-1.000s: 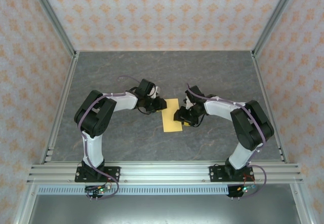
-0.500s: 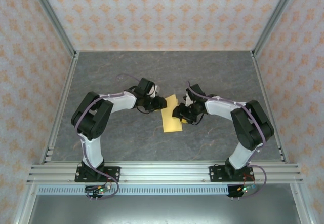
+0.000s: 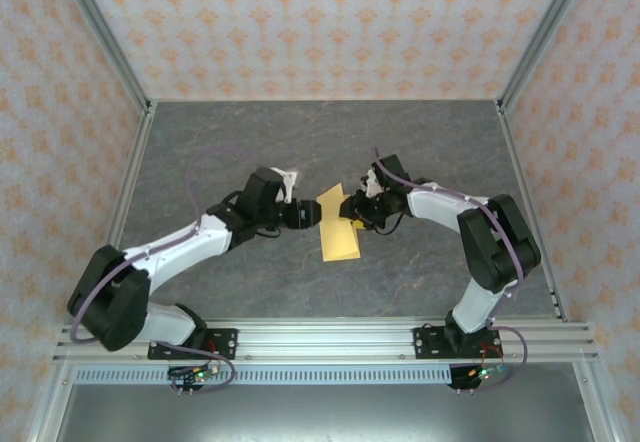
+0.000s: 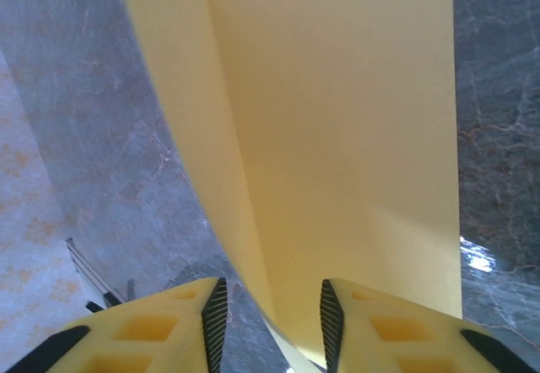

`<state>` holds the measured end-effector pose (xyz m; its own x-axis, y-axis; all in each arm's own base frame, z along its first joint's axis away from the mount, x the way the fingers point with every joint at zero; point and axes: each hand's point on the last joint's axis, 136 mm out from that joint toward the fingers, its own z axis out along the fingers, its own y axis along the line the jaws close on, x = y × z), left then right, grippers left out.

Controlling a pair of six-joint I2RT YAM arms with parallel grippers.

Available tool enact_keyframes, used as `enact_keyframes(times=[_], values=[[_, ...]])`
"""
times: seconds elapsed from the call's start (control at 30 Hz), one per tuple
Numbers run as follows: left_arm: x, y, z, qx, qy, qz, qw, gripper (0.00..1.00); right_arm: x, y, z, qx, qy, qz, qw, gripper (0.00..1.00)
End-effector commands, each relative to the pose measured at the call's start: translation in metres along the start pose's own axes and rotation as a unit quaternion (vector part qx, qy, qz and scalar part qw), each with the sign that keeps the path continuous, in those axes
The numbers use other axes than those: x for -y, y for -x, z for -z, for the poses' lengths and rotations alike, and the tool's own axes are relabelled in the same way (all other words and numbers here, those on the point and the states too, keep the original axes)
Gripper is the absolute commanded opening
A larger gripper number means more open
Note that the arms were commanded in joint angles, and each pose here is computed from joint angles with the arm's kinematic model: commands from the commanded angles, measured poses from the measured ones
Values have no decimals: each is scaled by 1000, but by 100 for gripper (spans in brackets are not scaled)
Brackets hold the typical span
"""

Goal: Fold a paper plane with a square sheet of paper (fold left side to right side)
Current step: Fold the triangle a second time at the center of the table.

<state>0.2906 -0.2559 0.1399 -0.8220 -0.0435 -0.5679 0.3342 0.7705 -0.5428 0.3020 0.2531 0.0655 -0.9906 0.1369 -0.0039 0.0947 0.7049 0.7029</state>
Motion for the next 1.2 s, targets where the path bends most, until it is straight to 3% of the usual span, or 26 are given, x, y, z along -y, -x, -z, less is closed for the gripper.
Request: enact_keyframes(times=[0.0, 0.17, 0.4, 0.77, 1.17], values=[[16, -19, 6, 8, 21, -89, 996, 62, -10, 9, 1, 2, 11, -16, 1000, 36], [42, -44, -7, -14, 30, -162, 986, 66, -11, 14, 1, -1, 3, -29, 1000, 34], [58, -64, -38, -56, 93, -248, 963, 69, -24, 14, 3, -5, 32, -47, 998, 32], [57, -72, -53, -65, 143, -301, 941, 77, -29, 1, 16, -13, 36, -48, 998, 33], [44, -72, -71, -71, 188, -315, 928, 77, -29, -1, 13, -20, 26, -55, 998, 33]])
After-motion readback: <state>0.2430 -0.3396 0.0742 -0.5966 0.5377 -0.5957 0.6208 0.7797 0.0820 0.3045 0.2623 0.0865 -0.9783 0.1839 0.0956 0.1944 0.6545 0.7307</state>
